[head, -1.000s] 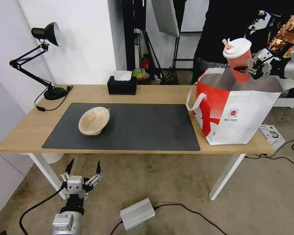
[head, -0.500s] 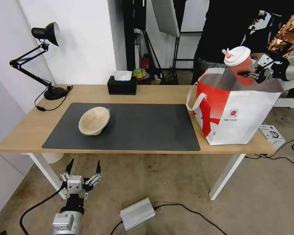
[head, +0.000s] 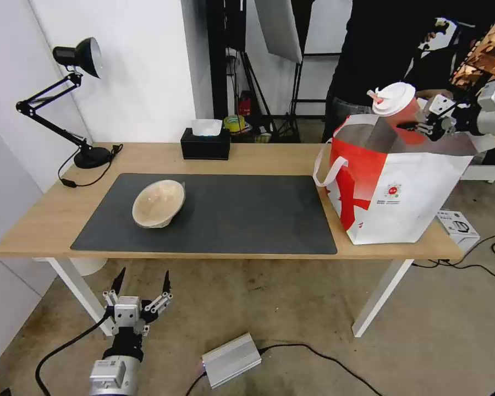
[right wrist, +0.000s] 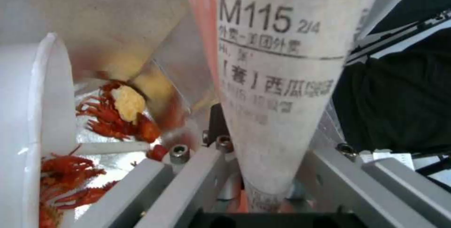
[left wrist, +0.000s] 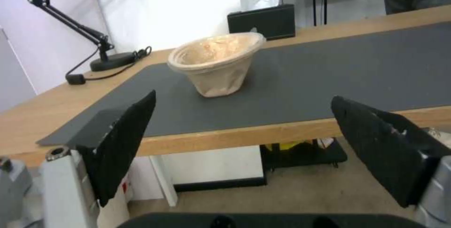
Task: Pick up the trash from the table and place it into the takeout bag.
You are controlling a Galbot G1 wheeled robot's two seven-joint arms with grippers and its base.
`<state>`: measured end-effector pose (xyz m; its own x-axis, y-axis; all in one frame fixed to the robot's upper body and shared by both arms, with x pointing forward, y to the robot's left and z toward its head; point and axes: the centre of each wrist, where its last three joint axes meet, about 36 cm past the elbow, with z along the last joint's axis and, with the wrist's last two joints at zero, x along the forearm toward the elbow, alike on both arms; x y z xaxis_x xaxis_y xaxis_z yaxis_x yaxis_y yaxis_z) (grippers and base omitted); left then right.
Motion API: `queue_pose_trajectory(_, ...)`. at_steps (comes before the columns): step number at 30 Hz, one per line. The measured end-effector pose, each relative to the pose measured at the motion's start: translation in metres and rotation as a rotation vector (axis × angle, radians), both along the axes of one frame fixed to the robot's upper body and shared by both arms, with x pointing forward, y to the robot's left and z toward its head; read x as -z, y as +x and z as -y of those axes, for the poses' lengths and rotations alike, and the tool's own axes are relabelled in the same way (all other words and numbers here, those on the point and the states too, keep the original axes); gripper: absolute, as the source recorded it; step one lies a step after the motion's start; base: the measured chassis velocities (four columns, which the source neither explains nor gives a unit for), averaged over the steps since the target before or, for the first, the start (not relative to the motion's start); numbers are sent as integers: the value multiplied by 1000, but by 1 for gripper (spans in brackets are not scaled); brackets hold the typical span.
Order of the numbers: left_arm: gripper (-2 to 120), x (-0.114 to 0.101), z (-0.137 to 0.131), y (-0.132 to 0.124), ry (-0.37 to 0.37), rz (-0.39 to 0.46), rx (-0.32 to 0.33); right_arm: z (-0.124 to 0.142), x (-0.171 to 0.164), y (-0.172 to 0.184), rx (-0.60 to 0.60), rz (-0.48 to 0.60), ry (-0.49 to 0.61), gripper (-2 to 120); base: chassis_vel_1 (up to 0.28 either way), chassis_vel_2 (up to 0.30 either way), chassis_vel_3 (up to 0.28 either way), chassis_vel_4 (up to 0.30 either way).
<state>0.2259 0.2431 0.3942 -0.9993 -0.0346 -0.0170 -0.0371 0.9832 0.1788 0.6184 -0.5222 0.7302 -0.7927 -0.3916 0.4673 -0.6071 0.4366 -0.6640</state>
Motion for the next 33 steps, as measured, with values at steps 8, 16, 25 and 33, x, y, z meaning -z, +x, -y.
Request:
queue_pose_trajectory(8, 100, 0, 0, 0, 1, 0, -1, 3, 7, 0, -10, -10, -3, 4, 0, 0, 0, 0)
queue_pose_trajectory(16, 100, 0, -1, -1, 1, -2, -1, 12, 17, -3, -3, -19, -3, 3, 0, 0, 0, 0)
queue_pose_trajectory(25, 100, -2, -1, -2, 5, 1, 0, 21, 25, -10, 0, -40, -2, 12, 0, 0, 0, 0)
queue_pose_trajectory(33, 100, -3, 1, -3, 7, 0, 1, 25, 23, -14, -3, -42, -5, 37, 0, 0, 0, 0)
